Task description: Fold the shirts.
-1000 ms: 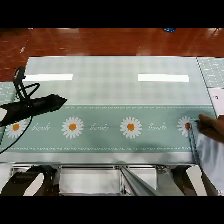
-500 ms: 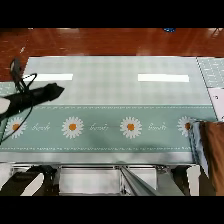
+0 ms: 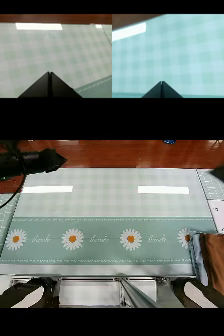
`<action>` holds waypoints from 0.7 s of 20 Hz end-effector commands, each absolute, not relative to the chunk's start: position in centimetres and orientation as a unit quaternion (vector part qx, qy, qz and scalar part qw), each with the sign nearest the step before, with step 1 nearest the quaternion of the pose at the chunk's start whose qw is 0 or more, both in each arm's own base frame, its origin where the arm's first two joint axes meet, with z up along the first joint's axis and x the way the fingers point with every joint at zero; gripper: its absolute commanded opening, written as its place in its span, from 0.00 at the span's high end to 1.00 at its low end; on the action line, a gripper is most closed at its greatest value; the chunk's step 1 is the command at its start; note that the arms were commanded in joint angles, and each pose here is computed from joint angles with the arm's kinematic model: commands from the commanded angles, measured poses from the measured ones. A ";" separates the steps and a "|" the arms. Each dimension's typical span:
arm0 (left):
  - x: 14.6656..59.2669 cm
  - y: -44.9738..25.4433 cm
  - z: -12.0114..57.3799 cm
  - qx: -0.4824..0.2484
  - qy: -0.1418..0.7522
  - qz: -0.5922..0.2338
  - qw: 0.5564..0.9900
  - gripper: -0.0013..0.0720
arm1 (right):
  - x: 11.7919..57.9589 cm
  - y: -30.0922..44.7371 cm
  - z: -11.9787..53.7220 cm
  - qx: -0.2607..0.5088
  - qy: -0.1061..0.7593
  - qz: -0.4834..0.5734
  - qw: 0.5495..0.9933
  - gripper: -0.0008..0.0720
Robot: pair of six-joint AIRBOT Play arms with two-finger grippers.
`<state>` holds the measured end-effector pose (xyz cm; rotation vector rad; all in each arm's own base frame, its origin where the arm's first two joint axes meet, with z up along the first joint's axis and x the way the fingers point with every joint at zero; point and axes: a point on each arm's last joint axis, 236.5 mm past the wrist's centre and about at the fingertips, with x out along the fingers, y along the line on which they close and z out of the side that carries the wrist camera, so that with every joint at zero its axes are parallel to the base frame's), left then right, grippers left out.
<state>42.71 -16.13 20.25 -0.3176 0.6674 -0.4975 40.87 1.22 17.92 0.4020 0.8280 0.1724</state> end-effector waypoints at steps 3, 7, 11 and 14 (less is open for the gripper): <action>40.0 -12.1 7.2 -0.067 0.488 -0.118 0.862 0.96 | 40.8 6.3 3.7 0.007 0.591 0.015 0.806 0.96; 39.0 -10.3 4.4 -0.077 0.518 -0.096 0.846 0.96 | 40.4 6.2 1.3 0.005 0.612 0.008 0.791 0.96; 39.0 -10.4 4.1 -0.076 0.523 -0.096 0.844 0.96 | 40.2 6.0 1.3 0.001 0.614 0.007 0.789 0.96; 39.0 -10.3 4.0 -0.076 0.524 -0.096 0.843 0.95 | 40.2 6.0 1.3 0.001 0.614 0.007 0.789 0.96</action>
